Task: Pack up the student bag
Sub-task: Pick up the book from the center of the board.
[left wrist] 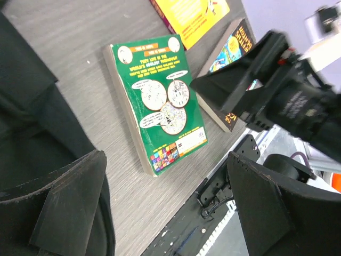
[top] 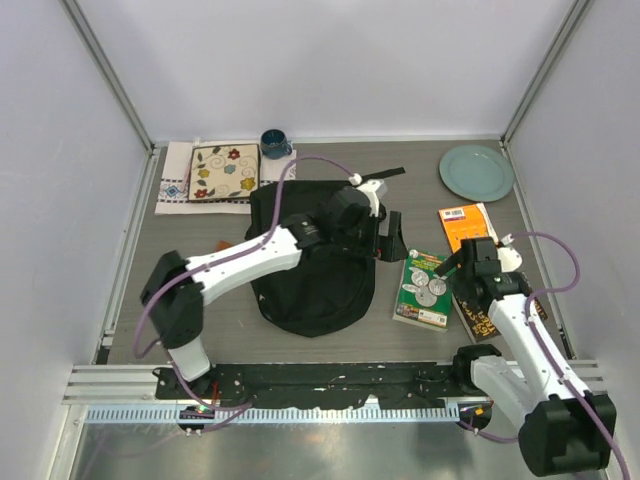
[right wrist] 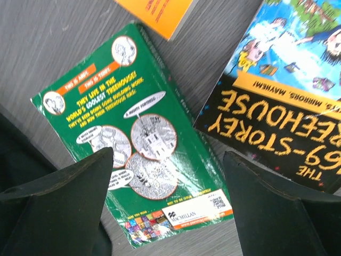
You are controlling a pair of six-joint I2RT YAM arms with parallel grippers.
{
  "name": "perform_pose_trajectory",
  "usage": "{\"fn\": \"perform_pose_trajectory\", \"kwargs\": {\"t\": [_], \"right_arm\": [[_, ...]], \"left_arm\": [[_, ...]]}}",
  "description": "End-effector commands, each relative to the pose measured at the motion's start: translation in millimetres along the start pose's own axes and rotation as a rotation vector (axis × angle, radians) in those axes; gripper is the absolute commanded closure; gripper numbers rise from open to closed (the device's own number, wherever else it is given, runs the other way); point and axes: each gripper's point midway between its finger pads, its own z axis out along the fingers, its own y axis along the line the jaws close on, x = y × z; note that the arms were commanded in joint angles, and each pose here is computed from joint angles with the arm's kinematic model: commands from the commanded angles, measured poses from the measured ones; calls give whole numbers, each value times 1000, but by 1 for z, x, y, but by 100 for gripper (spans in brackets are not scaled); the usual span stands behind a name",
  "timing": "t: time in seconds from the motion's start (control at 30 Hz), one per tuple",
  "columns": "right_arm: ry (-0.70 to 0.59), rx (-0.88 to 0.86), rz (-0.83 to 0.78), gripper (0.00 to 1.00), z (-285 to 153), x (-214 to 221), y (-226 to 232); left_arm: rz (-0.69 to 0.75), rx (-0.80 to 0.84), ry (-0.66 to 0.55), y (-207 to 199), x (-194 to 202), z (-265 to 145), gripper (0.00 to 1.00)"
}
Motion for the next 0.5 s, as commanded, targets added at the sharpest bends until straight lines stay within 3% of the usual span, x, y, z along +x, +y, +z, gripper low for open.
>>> {"fn": "perform_pose_trajectory", "kwargs": {"t": [0.0,0.13,0.47], "right_arm": [[15,-86,-16,11,6,-19,2],[69,-123,32,11,13,-13,-2],[137,-164,45,11,27,7,1]], "left_arm": [[-44,171,32,-42,3,36,0],[-64,169,103,-43,26,71,0],[-166,58,236,0,82,131,5]]}}
